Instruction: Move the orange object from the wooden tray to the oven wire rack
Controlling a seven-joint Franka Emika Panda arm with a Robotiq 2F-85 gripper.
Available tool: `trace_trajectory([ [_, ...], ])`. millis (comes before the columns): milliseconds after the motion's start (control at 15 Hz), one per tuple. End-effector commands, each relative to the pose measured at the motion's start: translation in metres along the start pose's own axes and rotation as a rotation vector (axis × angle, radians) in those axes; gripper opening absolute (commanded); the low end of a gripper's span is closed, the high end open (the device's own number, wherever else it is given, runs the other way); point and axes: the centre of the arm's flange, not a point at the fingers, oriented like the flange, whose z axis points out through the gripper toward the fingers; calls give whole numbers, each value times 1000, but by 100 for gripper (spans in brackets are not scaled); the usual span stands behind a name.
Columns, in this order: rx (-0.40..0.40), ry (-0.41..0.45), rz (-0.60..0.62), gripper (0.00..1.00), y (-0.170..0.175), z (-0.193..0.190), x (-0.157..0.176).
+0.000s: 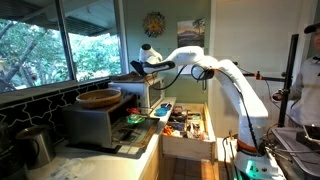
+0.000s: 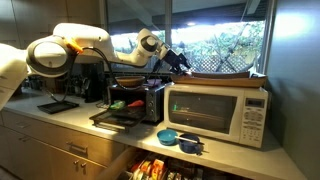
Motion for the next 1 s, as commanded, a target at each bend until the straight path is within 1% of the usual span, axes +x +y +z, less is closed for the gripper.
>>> trace_trajectory([
  [0,1,-1,15,33,12,10,-5],
  [267,10,1,21,2,11,10,-4],
  [400,33,1,35,0,6,6,-2],
  [533,72,2,64,2,-3,-4,4],
  [667,101,2,89,1,-11,-14,10],
  [800,139,8,114,2,-22,-32,23],
  [933,197,15,138,2,-34,-60,42],
])
